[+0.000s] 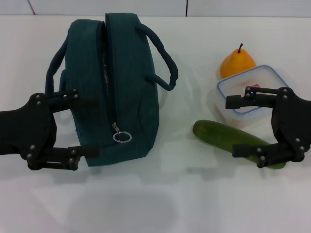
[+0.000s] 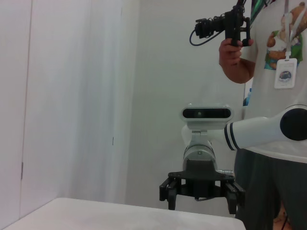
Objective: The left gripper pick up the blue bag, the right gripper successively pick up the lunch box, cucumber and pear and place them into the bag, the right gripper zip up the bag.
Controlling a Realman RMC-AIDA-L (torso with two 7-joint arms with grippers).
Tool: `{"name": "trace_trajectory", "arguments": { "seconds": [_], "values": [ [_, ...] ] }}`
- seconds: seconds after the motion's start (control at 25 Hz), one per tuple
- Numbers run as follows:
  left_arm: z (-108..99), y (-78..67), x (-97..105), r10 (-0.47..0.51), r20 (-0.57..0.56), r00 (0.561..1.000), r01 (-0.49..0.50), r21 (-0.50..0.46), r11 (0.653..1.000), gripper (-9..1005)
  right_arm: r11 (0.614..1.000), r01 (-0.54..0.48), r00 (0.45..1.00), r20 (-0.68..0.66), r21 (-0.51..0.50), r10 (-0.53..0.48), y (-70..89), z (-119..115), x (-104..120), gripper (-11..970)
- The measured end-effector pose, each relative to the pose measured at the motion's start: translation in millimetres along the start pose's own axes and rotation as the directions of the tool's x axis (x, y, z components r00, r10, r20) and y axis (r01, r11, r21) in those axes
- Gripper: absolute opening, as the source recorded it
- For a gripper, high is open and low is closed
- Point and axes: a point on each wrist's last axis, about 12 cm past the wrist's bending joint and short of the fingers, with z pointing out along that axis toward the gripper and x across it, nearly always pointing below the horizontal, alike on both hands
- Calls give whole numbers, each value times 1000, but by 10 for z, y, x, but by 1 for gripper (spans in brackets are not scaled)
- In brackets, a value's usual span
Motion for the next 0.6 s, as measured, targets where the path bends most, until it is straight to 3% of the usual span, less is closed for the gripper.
{"name": "trace_trajectory", "arguments": {
  "seconds": [0.4,0.6],
  "values": [
    [-2,0,2,0,-2,1000,0,-1,1000,875,1000,-2,1000,1,2,2,-1,-1,3,857],
    [-96,37,-57,15,33,999,-13,-67,998,876,1000,-5,1000,4,7,5,-2,-7,8,857]
  ]
}}
